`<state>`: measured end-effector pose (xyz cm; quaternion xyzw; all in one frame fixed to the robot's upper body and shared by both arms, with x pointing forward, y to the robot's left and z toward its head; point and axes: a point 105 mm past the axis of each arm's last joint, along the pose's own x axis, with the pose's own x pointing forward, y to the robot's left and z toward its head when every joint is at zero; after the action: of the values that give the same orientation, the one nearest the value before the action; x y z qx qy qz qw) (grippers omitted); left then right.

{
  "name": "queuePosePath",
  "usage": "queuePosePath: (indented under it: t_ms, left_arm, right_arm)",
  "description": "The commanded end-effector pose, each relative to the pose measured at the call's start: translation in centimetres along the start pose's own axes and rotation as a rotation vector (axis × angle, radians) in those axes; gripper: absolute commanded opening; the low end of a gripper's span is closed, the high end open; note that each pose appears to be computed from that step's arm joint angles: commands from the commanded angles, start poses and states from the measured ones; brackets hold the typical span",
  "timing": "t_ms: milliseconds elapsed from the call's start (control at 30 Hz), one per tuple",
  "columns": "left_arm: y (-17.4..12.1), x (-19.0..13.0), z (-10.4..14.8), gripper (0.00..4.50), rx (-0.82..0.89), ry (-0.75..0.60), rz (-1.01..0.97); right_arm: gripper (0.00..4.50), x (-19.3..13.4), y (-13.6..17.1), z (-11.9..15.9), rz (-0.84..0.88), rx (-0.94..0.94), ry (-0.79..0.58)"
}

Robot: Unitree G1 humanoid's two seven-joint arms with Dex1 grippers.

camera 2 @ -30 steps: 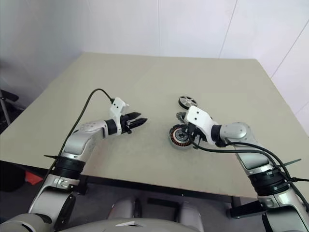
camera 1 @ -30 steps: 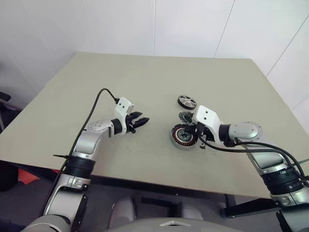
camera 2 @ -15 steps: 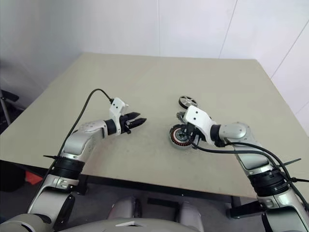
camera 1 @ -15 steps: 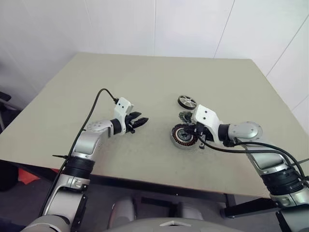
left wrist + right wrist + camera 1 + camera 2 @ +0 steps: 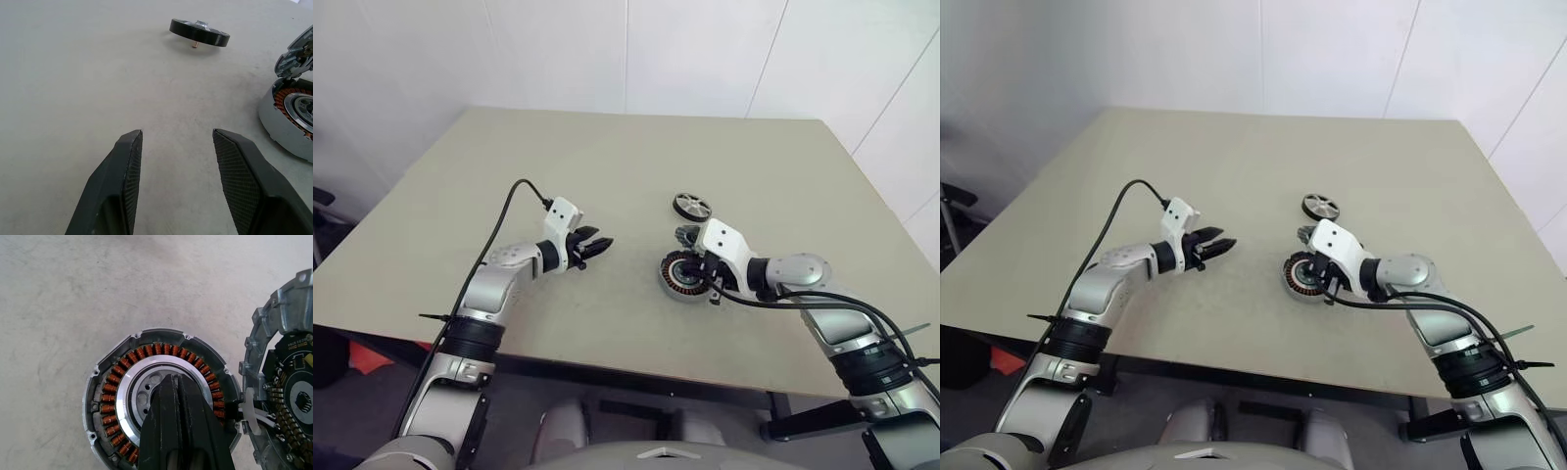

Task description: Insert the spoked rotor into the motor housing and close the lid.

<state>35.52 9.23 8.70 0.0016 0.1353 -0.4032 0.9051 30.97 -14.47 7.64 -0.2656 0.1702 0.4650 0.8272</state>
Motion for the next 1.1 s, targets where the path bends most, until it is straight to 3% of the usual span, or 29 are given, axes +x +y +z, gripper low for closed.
queuePosePath:
  t_ms: [33,400,667,833,1000,1100]
  left_arm:
    - [0.4,-0.3,1.4,2.43,0.042,-0.038,0.015]
    - [0.5,-0.3,1.3,2.43,0.046,-0.035,0.021]
    - [0.5,-0.1,1.3,2.43,0.049,-0.035,0.018]
    - [0.5,0.0,1.3,2.43,0.049,-0.033,0.018]
    - [0.4,0.0,1.1,2.43,0.048,-0.032,0.017]
    - [0.4,0.0,1.1,2.43,0.049,-0.030,0.016]
  right_arm:
    - [0.05,0.4,-0.1,0.2,-0.001,-0.017,-0.002]
    - [0.05,0.4,-0.1,-0.3,-0.005,-0.011,0.012]
    - [0.05,-1.4,-0.6,3.2,-0.017,-0.067,-0.051]
    - [0.05,-2.0,-0.6,4.0,-0.015,-0.082,-0.053]
    - [0.05,-1.7,-0.7,3.5,-0.018,-0.067,-0.038]
    - [0.05,-1.1,-0.5,1.1,-0.013,-0.045,0.034]
